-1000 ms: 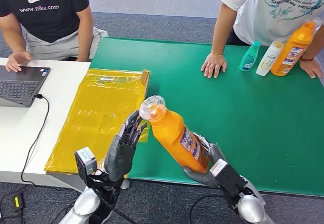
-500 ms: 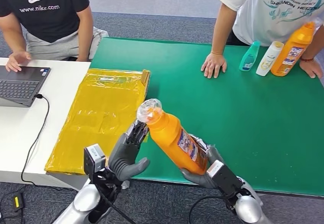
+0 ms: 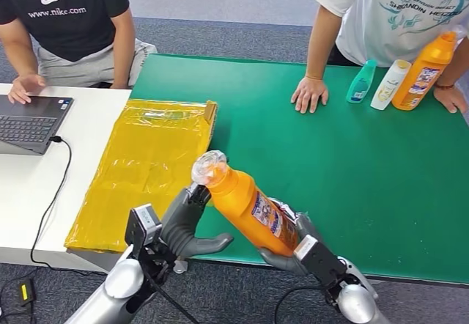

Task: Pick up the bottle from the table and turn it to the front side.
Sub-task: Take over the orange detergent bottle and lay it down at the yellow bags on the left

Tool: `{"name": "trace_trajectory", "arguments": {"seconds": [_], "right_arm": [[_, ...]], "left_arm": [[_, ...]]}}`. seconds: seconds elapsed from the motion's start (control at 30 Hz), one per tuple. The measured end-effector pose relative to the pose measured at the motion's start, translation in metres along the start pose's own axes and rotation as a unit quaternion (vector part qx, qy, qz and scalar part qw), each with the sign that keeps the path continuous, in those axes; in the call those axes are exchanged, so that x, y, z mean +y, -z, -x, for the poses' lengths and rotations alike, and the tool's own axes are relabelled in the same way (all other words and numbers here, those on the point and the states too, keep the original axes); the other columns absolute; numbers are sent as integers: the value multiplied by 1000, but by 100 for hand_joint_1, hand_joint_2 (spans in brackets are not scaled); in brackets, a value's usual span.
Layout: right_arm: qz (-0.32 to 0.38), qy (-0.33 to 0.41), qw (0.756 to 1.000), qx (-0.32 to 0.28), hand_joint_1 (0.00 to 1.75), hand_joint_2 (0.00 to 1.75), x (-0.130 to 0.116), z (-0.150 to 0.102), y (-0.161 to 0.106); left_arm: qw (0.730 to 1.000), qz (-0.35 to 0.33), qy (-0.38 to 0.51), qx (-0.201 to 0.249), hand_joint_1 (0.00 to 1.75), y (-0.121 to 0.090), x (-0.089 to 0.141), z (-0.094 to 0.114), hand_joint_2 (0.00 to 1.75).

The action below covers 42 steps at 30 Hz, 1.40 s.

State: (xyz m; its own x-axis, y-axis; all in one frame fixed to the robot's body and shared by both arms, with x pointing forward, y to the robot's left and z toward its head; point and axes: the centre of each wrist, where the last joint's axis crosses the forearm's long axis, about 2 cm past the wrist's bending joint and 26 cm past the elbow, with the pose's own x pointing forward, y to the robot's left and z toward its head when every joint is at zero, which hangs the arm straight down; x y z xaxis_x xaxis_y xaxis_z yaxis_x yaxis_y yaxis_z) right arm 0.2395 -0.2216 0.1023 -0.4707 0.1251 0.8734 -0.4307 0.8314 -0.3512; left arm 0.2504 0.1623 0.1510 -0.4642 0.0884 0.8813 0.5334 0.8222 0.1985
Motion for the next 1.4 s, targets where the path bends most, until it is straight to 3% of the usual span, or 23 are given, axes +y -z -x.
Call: {"name": "trace_trajectory", "arguments": {"seconds": [1.4], "right_arm": [[-41,-8,999,11,175,175,16,10,0]], "left_arm": [[998,53,3,26,0,32,16,-3,175]]}}
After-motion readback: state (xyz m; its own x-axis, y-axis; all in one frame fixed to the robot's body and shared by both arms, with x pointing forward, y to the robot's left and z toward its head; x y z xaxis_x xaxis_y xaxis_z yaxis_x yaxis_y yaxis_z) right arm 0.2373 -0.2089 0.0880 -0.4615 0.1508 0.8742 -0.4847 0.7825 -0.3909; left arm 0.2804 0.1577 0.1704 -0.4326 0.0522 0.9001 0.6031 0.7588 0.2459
